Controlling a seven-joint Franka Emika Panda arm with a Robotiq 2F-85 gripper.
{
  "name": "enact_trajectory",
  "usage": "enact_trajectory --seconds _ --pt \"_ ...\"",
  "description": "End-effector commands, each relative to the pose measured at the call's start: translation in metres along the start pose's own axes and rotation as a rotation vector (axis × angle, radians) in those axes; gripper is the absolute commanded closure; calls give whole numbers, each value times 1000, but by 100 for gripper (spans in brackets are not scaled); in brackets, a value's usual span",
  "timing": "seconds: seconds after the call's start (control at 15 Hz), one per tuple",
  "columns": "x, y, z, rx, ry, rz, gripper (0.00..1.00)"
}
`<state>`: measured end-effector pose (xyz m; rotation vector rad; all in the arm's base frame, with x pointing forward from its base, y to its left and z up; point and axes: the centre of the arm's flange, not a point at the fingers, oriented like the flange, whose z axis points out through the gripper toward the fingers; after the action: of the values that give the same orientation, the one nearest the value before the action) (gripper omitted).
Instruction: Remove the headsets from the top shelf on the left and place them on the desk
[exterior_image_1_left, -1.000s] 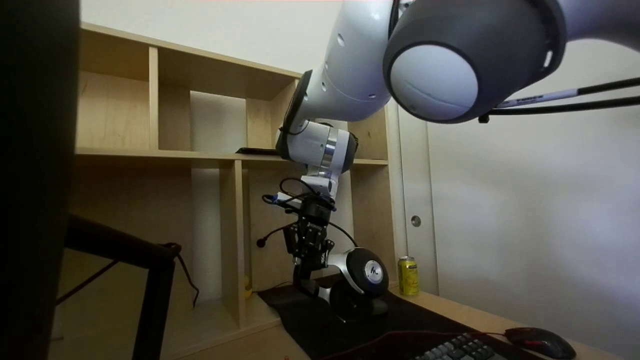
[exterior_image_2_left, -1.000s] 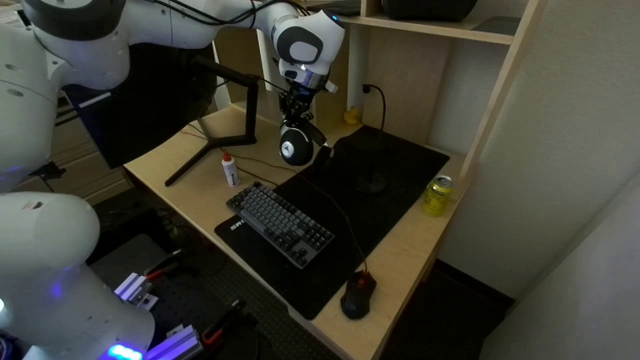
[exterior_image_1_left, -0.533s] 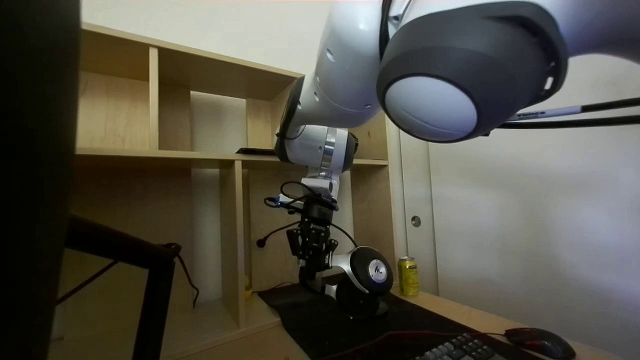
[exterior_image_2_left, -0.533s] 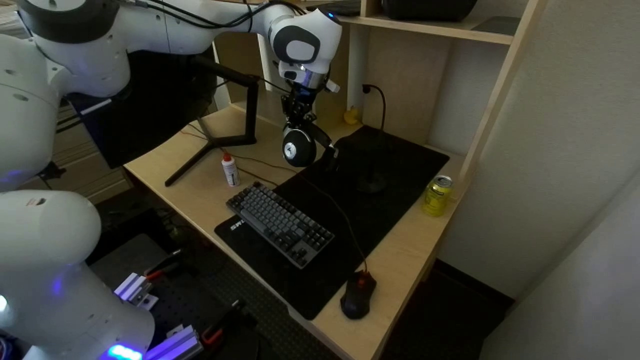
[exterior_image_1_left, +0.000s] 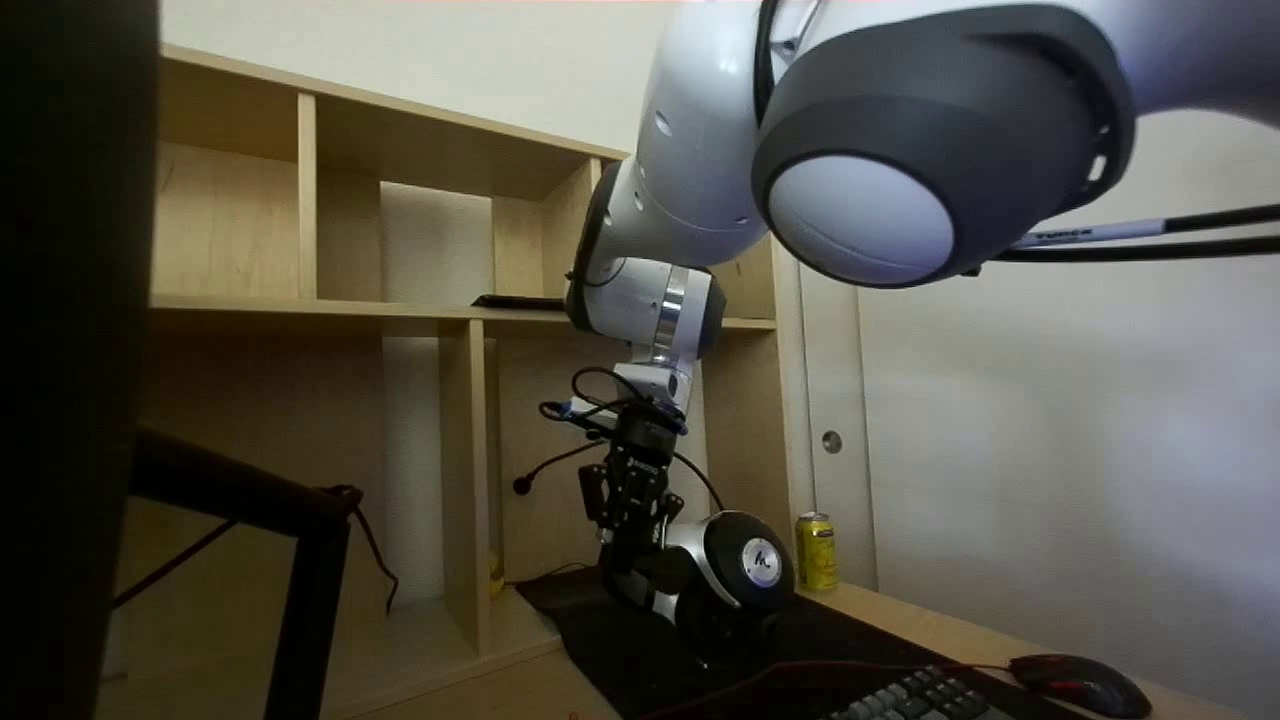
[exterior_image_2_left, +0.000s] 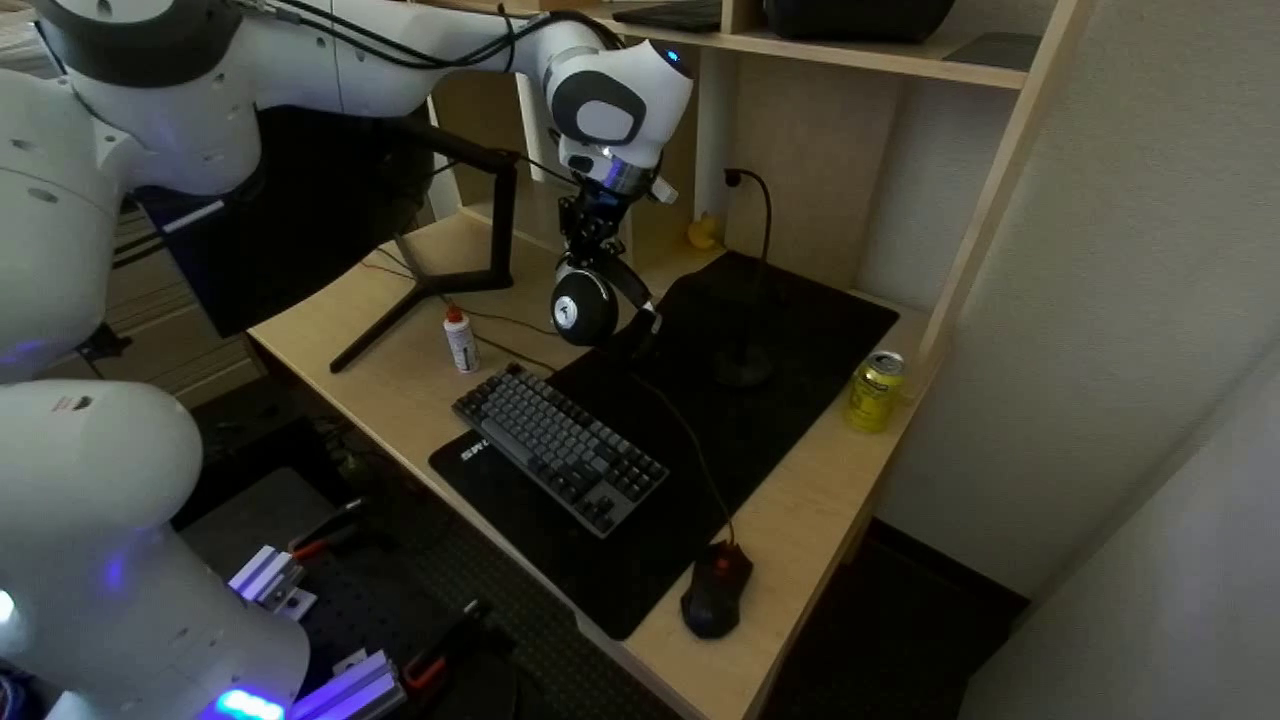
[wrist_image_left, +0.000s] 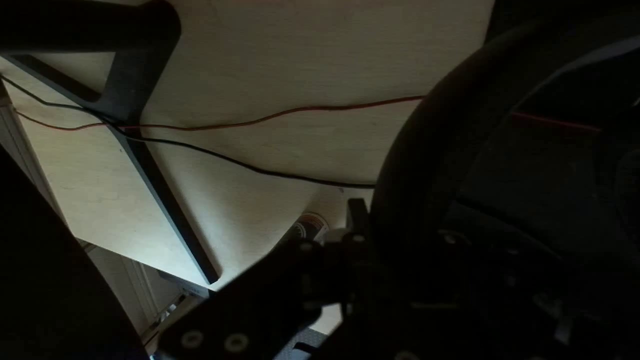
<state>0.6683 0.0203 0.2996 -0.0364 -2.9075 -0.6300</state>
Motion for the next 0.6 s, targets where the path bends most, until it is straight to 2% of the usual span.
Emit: enact_trajectory --seconds 0.0,0.07,0.13,0.4,0.47,0.53 --pt "-2 1 -8 49 -61 49 95" --pt "-2 -2 -9 59 -72 66 95" --pt "3 -13 -4 34 -29 32 79" --pt "5 -18 -3 48 -41 49 79" --pt "5 -17 -3 49 -41 48 95" --pt "8 -17 -2 42 -9 82 95"
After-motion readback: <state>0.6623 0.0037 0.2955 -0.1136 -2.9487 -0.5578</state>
